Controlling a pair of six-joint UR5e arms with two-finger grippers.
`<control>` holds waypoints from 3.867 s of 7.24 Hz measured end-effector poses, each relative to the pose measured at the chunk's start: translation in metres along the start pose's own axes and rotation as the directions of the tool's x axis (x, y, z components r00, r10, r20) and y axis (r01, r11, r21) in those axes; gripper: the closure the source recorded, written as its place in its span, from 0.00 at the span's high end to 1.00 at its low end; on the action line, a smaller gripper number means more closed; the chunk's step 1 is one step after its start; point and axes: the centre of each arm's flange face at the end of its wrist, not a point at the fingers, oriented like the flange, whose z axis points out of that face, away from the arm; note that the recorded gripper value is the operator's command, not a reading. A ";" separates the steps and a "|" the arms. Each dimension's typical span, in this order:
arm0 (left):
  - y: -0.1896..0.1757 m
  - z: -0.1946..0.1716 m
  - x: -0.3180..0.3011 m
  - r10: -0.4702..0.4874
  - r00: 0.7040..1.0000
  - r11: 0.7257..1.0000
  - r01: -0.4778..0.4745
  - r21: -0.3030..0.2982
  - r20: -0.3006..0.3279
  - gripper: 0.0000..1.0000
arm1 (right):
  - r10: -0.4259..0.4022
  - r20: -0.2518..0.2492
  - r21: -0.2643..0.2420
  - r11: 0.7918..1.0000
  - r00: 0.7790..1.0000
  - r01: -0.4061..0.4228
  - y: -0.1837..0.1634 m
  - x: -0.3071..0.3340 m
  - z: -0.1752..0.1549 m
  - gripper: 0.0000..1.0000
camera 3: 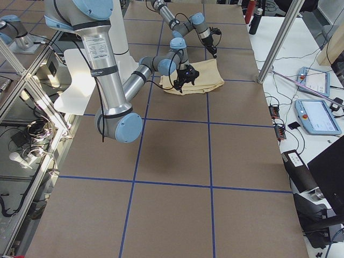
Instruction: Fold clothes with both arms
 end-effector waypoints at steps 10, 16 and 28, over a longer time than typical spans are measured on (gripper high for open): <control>-0.040 -0.071 -0.006 0.050 0.997 0.996 -0.054 -0.066 -0.051 0.58 | 0.146 0.074 -0.004 0.989 0.987 -0.146 0.208 0.066 0.070 0.85; -0.040 -0.076 -0.003 0.049 0.997 0.997 -0.052 -0.064 -0.058 0.58 | 0.147 0.058 0.028 0.989 0.987 -0.149 0.198 0.066 0.083 0.72; 0.016 -0.124 -0.025 -0.086 0.994 0.989 0.076 -0.130 -0.072 0.58 | 0.174 0.057 -0.023 0.985 0.983 -0.173 0.186 0.062 0.056 0.00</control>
